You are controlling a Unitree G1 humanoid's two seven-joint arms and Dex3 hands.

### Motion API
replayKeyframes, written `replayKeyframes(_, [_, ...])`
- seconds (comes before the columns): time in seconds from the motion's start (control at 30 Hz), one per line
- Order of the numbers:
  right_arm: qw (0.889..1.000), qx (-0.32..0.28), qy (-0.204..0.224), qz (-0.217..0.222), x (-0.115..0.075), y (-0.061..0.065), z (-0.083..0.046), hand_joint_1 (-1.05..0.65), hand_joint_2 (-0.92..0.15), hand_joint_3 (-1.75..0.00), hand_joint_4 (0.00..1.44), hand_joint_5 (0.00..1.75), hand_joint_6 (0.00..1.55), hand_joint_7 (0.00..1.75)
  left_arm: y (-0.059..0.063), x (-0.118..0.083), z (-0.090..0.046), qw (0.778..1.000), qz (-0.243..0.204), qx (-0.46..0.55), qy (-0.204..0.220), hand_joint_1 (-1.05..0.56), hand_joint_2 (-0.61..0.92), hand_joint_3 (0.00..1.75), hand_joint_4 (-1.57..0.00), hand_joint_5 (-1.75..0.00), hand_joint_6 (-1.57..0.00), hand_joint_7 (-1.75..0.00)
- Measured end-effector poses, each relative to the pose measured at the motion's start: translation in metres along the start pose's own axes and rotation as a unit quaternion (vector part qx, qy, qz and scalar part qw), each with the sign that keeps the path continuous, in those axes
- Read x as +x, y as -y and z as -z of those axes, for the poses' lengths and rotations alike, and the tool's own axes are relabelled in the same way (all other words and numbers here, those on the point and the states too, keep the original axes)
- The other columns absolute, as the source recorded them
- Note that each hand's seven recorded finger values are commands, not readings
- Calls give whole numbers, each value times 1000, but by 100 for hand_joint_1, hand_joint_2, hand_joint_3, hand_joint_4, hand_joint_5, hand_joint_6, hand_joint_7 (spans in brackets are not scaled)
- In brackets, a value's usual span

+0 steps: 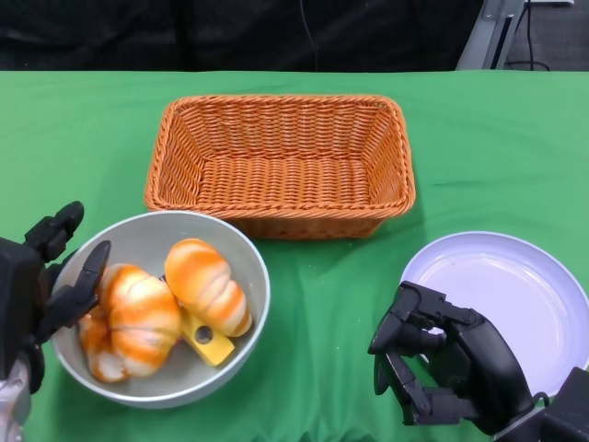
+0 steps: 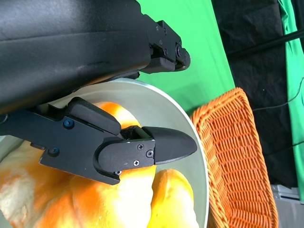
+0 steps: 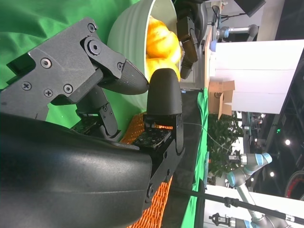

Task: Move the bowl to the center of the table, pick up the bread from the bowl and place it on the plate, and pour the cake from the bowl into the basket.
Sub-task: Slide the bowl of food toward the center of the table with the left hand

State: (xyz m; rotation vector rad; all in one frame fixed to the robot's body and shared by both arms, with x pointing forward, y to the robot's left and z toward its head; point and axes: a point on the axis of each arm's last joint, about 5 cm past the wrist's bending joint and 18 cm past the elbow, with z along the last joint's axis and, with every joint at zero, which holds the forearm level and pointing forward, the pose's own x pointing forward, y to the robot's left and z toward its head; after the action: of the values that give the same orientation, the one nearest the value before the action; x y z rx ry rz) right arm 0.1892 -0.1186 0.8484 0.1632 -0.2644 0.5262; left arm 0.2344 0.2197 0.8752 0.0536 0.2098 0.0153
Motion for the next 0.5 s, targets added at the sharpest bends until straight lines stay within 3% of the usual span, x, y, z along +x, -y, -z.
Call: replayKeyframes(0.5, [1000,-3,2,-6,0,0,0,-6,-54,-122,78,175,65,150,23,-20,-17,999,34,-20,7,-67,92,62,-16,0,-18,0])
